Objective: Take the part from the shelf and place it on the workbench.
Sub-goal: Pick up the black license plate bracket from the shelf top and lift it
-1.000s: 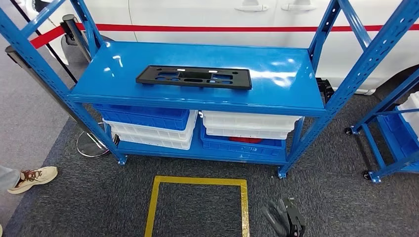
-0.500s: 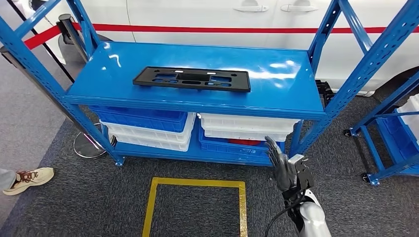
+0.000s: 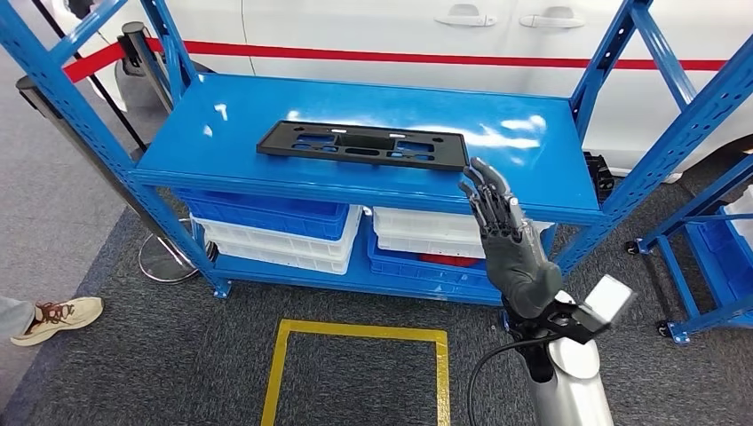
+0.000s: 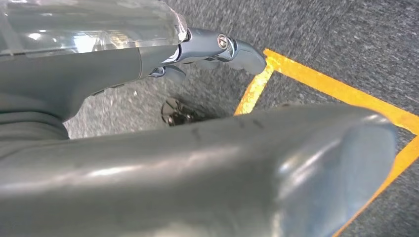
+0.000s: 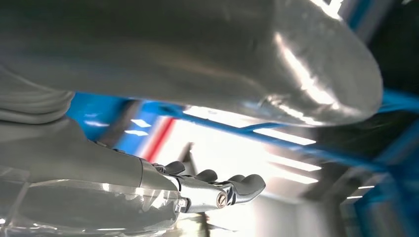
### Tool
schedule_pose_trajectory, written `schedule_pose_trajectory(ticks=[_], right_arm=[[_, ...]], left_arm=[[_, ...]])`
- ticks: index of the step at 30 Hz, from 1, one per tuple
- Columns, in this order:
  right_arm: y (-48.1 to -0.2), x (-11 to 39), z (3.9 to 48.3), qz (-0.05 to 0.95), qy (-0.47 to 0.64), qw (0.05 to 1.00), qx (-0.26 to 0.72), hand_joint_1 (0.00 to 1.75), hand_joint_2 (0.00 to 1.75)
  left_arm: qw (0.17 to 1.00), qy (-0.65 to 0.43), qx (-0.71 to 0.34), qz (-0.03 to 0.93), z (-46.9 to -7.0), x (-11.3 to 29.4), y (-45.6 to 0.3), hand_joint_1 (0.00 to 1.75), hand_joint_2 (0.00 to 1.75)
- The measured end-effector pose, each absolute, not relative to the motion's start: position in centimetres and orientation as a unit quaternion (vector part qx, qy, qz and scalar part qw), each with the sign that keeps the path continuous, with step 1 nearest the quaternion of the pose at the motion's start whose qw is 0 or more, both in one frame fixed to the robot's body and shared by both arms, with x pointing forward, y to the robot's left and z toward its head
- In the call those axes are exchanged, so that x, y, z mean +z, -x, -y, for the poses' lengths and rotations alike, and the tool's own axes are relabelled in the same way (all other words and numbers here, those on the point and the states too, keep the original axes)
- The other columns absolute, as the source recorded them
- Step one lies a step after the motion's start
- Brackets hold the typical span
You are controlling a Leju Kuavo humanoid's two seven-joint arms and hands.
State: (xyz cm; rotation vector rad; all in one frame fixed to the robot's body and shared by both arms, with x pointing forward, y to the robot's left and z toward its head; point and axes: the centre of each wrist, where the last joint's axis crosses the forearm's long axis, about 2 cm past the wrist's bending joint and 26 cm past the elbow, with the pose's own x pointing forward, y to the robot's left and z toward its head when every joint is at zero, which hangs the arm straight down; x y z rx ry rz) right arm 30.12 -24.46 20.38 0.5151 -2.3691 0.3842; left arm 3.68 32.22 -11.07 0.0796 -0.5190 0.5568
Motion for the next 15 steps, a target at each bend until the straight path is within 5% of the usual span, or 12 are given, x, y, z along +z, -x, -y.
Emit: schedule_pose_trajectory(ticks=[15], right_arm=[[-24.9,30.6,22.0,0.928,-0.331,0.035,0.17,0.0,0.0]], left_arm=[[0.913,-0.025,0.302,0.272,-31.4,-11.1,-3.6,0.0,0.0]])
